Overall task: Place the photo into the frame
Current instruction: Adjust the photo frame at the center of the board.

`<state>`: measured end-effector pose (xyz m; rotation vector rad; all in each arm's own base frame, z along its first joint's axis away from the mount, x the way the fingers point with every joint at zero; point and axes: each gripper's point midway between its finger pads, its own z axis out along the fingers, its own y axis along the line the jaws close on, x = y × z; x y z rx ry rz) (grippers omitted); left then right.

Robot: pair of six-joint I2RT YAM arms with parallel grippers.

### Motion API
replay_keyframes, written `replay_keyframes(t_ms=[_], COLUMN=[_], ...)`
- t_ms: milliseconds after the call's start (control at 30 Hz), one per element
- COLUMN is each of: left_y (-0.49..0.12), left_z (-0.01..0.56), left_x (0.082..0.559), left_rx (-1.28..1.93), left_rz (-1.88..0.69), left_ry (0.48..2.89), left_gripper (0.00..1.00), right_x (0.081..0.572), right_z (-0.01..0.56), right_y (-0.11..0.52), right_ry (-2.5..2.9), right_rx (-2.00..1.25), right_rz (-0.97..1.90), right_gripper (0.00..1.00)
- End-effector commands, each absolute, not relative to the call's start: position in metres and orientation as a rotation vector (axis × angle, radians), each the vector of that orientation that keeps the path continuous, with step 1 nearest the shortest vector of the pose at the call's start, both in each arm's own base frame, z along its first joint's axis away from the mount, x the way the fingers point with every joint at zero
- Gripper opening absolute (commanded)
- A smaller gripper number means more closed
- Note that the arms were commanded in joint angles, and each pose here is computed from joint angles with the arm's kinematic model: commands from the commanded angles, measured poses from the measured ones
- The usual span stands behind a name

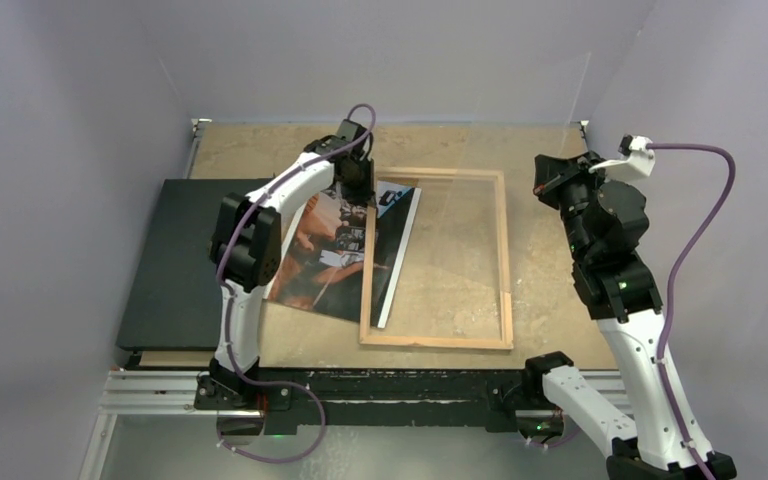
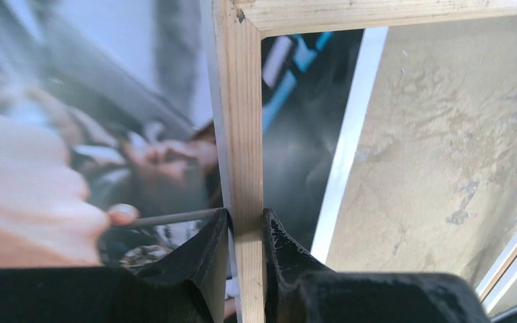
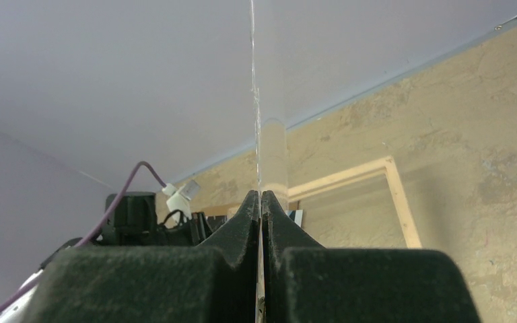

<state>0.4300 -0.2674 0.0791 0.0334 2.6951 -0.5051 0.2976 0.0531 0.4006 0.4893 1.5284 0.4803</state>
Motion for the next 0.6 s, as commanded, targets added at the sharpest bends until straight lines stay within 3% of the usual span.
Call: replay_keyframes(t_ms=[0,300,400,567], left_y=[-0.240,-0.223,-0.222,-0.222], left_z=[0.128,0.099,0.086,0.075], left_x=[0.464,0.489,0.493,0.487], left_rx=[0.008,0.054,0.116,0.181], left_rz=[-0.503,-0.413,-0.376,-0.374], left_ry=[2.568,2.559,2.581,2.621], left_gripper=[0.00,0.00,0.05,0.32], right_x=[0.296,0.296,0.296,0.298], right_z=[0.426,0.419,0.416,0.414], right_y=[0.058,0.065,0.070,0.086], right_ry=[1.450,1.470,1.488,1.524], right_rx=[0.475,0.468,0.455,0.402], right_rz=[0.547,0.585,0.608,0.677], right_gripper=[0.00,0.00,0.00,0.00])
